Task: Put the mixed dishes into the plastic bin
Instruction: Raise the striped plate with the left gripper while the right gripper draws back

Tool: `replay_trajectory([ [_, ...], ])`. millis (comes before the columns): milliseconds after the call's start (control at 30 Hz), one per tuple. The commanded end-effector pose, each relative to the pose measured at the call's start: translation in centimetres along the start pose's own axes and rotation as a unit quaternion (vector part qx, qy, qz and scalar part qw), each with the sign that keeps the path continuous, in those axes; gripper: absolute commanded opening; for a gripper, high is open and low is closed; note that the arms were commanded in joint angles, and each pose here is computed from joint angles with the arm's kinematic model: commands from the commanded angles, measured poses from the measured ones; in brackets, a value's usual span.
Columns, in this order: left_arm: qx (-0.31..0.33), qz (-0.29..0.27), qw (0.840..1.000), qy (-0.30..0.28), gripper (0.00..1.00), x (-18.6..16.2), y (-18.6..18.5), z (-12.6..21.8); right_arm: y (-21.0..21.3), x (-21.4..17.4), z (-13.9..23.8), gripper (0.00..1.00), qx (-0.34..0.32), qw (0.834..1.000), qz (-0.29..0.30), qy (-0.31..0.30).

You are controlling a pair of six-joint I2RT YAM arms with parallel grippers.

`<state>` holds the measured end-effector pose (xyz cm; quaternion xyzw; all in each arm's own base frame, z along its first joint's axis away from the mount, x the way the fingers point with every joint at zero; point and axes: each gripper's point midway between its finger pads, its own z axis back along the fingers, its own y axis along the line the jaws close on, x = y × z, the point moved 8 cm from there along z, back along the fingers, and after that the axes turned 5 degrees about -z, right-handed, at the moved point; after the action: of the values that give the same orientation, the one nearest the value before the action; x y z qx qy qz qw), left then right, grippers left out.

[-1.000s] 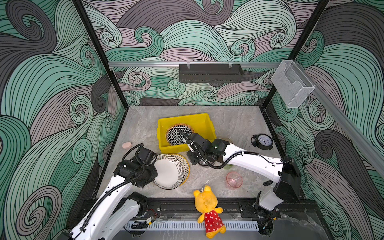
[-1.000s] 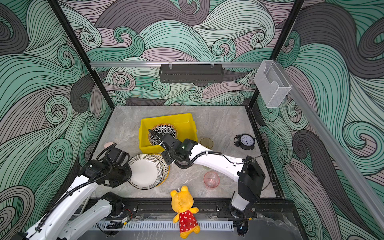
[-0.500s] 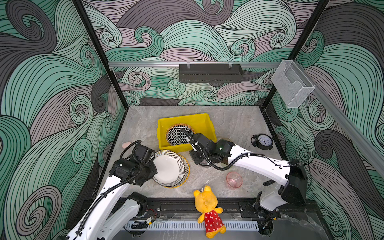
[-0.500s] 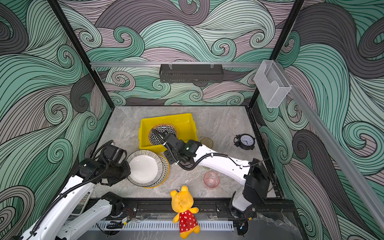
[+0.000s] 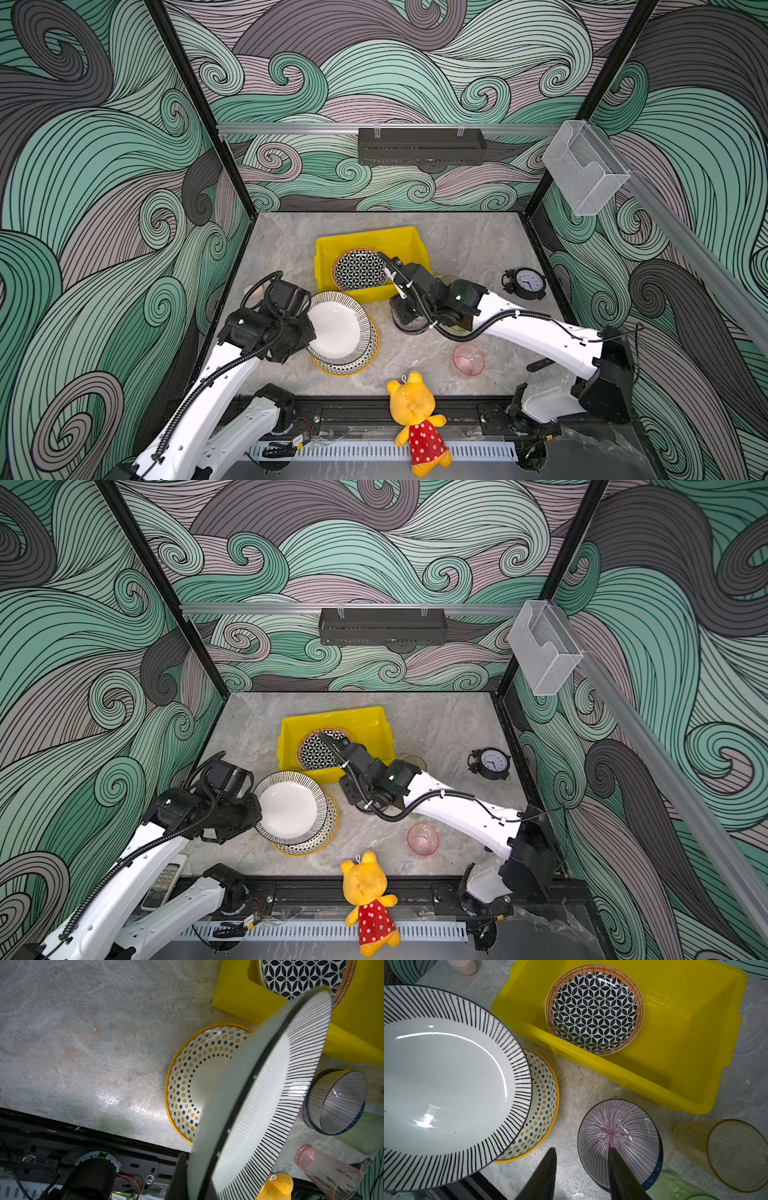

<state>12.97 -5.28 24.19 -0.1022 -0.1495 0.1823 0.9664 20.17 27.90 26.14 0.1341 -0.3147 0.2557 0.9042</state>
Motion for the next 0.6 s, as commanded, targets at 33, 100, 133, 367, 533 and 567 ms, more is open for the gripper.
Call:
replay_trajectory([
  [33,-0.060,-0.010,0.997,-0.054,0.00,2.0,-2.2,2.4,-1.0,0.2,0.6,0.44,-0.010,1.000,-0.007,-0.021],
  [100,-0.063,-0.011,0.996,-0.058,0.00,2.3,-2.6,2.6,-1.4,0.1,0.6,0.44,-0.013,1.000,-0.012,-0.022],
  [133,-0.065,-0.012,0.996,-0.060,0.00,2.5,-2.7,2.7,-1.6,0.1,0.6,0.44,-0.014,1.000,-0.015,-0.022],
  [367,-0.095,-0.010,0.991,-0.090,0.00,4.1,-4.3,3.4,-2.3,-0.5,0.8,0.45,-0.007,0.999,-0.028,-0.027],
  [533,-0.097,-0.027,0.990,-0.097,0.00,5.4,-5.6,3.6,-3.0,-0.5,1.1,0.46,-0.011,0.999,-0.036,-0.031],
  [567,-0.096,-0.031,0.990,-0.095,0.00,5.6,-5.8,3.6,-3.2,-0.6,1.2,0.46,-0.012,0.999,-0.038,-0.032],
])
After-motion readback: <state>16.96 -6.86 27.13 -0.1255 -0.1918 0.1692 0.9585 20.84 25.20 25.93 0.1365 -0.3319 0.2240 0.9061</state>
